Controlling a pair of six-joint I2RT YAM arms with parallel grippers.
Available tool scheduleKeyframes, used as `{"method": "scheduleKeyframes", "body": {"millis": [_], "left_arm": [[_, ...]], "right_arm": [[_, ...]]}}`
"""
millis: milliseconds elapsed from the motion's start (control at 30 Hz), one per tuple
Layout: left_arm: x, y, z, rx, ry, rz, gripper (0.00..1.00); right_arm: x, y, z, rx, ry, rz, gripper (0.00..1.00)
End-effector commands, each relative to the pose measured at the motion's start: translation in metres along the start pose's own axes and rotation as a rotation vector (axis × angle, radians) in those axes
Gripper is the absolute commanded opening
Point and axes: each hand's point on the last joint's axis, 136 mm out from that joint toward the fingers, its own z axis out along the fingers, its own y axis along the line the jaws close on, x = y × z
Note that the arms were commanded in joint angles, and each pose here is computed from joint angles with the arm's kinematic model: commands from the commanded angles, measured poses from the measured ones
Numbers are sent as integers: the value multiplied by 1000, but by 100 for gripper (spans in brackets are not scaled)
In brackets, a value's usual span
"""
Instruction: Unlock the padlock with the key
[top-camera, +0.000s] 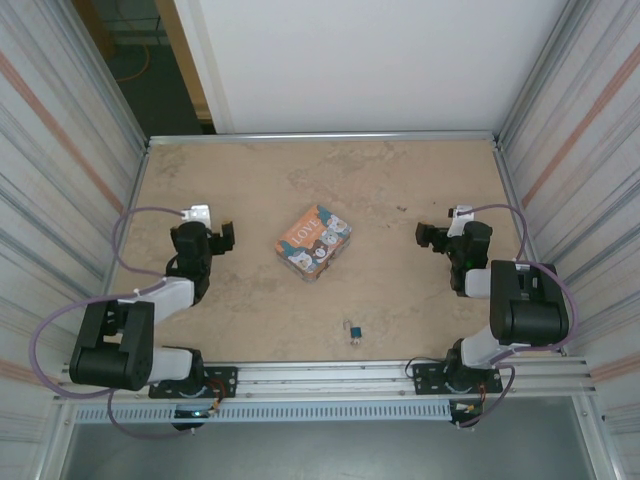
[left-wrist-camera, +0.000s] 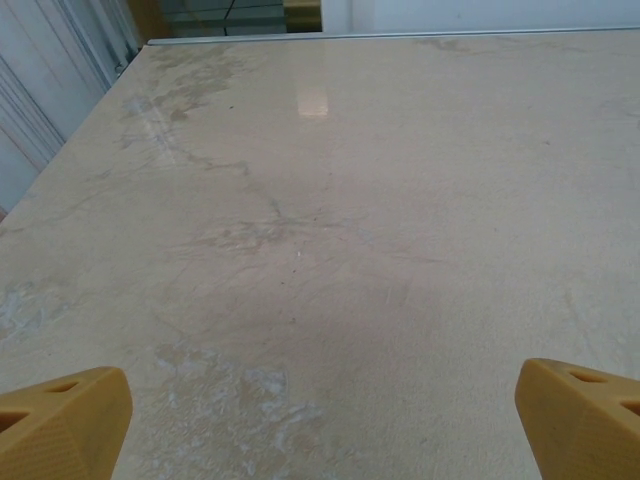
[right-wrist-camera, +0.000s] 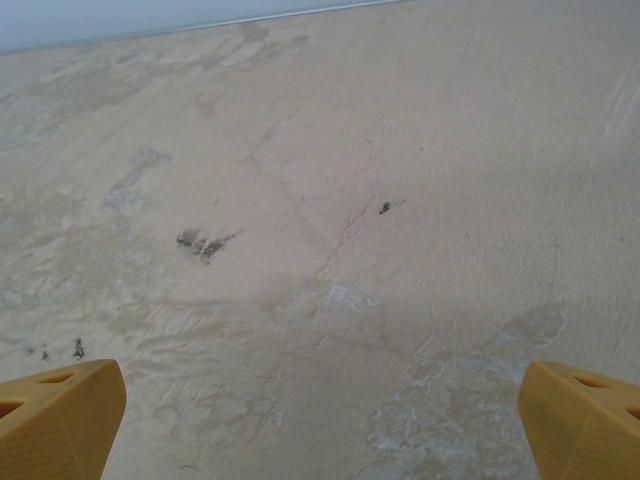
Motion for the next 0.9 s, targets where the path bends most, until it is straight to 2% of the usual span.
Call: {"method": "scheduleKeyframes", "body": {"millis": [0,300,633,867], "left_arm": [[-13,4,-6,-3,-99,34,99],[-4,5,-15,-2,-249,29,99],[0,9,-18,23,-257,-6,99],[3,17,-11,46,-222,-58,99]], "right_arm": [[-6,0,4,7,-9,-3,99],[-6,0,3,6,-10,-3,99],[-6,0,3,6,-11,-4,99],[-6,0,3,6,-11,-4,99]]}}
